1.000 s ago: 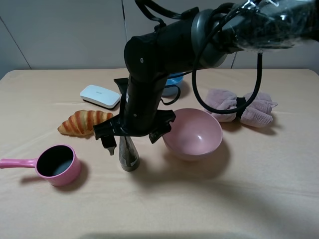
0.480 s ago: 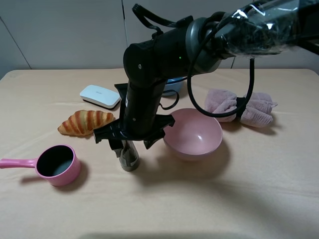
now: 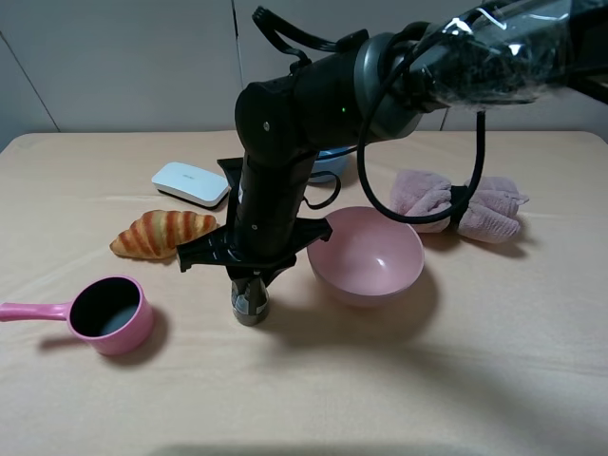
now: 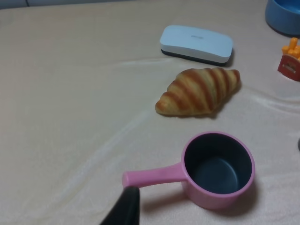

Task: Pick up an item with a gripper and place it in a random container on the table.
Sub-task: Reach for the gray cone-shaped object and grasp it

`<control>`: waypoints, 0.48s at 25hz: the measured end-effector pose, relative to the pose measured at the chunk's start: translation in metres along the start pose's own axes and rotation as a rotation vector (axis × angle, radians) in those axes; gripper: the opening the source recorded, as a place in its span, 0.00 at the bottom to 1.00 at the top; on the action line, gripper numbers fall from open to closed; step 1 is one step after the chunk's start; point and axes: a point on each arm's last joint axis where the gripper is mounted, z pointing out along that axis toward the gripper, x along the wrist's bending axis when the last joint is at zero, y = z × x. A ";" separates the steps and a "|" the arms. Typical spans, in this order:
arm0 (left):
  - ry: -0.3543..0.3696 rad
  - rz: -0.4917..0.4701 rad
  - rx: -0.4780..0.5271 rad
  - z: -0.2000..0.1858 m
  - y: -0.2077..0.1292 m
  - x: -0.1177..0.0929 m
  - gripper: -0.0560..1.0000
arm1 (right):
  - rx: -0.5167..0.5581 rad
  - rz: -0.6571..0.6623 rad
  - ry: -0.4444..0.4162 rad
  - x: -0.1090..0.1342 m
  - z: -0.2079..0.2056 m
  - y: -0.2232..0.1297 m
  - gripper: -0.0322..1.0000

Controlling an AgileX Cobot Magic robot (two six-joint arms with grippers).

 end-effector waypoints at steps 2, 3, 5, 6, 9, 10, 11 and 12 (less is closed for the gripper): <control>0.000 0.000 0.000 0.000 0.000 0.000 1.00 | 0.000 0.000 0.000 0.000 0.000 0.000 0.23; 0.000 0.000 0.000 0.000 0.000 0.000 1.00 | 0.000 0.000 0.000 0.000 0.000 0.000 0.23; 0.000 0.000 0.000 0.000 0.000 0.000 1.00 | 0.000 0.000 0.000 0.000 0.000 0.000 0.23; 0.000 0.000 0.000 0.000 0.000 0.000 1.00 | 0.000 0.000 0.000 0.000 0.000 0.000 0.23; 0.000 0.000 0.000 0.000 0.000 0.000 1.00 | 0.001 0.000 0.000 0.000 0.000 0.000 0.23; 0.000 0.000 0.000 0.000 0.000 0.000 1.00 | 0.001 -0.001 0.000 0.000 0.000 0.000 0.23; 0.000 0.000 0.000 0.000 0.000 0.000 1.00 | 0.002 -0.002 -0.001 0.000 0.000 0.000 0.23; 0.000 0.000 0.000 0.000 0.000 0.000 1.00 | 0.004 -0.002 -0.001 0.000 -0.001 0.000 0.23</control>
